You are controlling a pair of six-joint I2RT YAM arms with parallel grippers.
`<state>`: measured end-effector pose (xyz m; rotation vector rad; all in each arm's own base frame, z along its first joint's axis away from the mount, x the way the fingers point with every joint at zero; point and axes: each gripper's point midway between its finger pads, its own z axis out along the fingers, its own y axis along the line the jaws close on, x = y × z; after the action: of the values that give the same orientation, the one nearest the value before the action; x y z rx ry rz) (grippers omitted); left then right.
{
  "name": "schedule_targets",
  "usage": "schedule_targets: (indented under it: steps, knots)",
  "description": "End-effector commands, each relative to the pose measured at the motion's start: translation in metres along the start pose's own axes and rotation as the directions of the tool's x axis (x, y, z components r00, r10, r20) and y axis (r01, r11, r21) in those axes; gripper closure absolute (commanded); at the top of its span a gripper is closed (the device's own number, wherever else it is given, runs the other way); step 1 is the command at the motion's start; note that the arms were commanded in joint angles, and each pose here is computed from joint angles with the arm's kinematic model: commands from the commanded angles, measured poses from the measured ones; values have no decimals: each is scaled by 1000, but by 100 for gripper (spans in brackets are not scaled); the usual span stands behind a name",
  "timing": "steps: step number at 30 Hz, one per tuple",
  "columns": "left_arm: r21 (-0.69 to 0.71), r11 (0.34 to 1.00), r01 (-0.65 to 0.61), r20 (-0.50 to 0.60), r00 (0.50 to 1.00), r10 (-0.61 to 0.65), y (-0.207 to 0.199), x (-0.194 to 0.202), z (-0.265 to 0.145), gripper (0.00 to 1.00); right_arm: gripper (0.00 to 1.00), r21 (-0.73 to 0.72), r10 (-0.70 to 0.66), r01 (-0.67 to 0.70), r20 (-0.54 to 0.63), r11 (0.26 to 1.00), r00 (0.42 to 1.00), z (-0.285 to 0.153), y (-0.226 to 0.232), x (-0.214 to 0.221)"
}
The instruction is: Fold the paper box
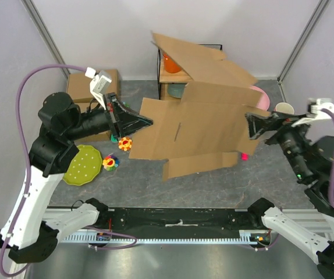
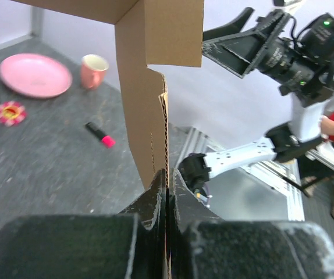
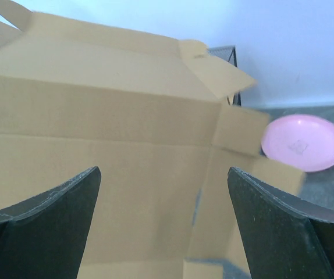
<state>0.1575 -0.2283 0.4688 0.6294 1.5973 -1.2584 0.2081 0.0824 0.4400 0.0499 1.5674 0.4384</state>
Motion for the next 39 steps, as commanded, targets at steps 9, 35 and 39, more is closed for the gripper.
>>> schedule_targets:
  steps: [9,35,39]
  knots:
    - [310,949,-56,-164,980,111,-32,17,43,98,2,110,0,-11,95,994,995,-40,-30,-33]
    - [-671,641,-374,-399,910,112,263,64,97,1,2,82,60,-60,-7,995,998,-40,-33,22]
    - [-816,574,-76,-133,989,-59,246,73,58,1,2,70,70,-67,-34,995,997,-31,-29,36]
